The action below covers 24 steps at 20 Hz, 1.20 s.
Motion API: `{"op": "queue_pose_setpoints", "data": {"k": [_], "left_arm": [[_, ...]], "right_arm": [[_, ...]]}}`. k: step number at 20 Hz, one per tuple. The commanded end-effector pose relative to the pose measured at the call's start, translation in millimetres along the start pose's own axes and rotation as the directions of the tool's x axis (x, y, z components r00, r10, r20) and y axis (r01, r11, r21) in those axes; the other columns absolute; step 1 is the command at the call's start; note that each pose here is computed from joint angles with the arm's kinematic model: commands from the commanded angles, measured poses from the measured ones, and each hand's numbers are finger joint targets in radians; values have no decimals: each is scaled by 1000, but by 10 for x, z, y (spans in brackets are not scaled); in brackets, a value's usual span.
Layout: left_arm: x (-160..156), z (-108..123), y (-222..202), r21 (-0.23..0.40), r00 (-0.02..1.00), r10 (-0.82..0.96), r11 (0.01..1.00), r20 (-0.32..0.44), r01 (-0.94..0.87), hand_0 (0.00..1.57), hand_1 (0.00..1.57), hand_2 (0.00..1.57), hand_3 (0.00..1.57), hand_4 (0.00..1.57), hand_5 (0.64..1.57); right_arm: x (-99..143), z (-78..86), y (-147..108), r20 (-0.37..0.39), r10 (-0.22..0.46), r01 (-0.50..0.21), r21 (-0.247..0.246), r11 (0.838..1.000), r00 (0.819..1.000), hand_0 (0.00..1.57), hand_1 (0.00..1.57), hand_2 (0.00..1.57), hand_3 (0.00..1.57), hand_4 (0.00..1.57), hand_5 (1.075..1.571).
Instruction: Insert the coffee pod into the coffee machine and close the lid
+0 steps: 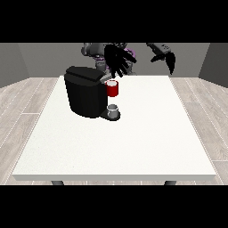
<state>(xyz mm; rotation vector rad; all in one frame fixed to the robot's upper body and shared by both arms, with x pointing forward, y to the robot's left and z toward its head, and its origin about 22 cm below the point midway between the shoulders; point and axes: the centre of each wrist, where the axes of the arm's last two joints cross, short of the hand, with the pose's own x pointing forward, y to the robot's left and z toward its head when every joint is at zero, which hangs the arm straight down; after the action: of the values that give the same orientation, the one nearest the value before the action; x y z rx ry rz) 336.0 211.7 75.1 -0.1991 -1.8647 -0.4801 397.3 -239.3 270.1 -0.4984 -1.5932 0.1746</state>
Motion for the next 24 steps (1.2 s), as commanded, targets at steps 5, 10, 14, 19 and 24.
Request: {"op": "queue_pose_setpoints", "data": {"k": [5,10,14,19,24], "left_arm": [[273,-224,52,-33,995,-45,998,93,48,0,0,0,0,328,1571],[446,-333,99,-58,992,-30,998,119,37,0,0,0,0,349,1571],[415,-328,-12,-45,993,-30,998,111,35,0,0,0,0,329,1571],[369,-190,-105,-27,998,-15,999,61,17,0,0,0,0,266,1571],[-105,260,35,45,995,25,999,-91,-21,0,0,0,0,266,1571]], "right_arm": [[661,145,384,427,-75,29,113,993,901,0,0,0,0,0,1571],[825,15,448,429,-100,50,126,991,898,0,0,0,0,53,1571],[741,12,770,441,-131,50,190,980,888,0,0,0,0,0,1571],[436,-28,926,473,-177,49,271,961,863,0,0,0,0,0,1571],[123,278,1530,426,-258,70,408,910,867,0,0,0,0,181,1571]]}}
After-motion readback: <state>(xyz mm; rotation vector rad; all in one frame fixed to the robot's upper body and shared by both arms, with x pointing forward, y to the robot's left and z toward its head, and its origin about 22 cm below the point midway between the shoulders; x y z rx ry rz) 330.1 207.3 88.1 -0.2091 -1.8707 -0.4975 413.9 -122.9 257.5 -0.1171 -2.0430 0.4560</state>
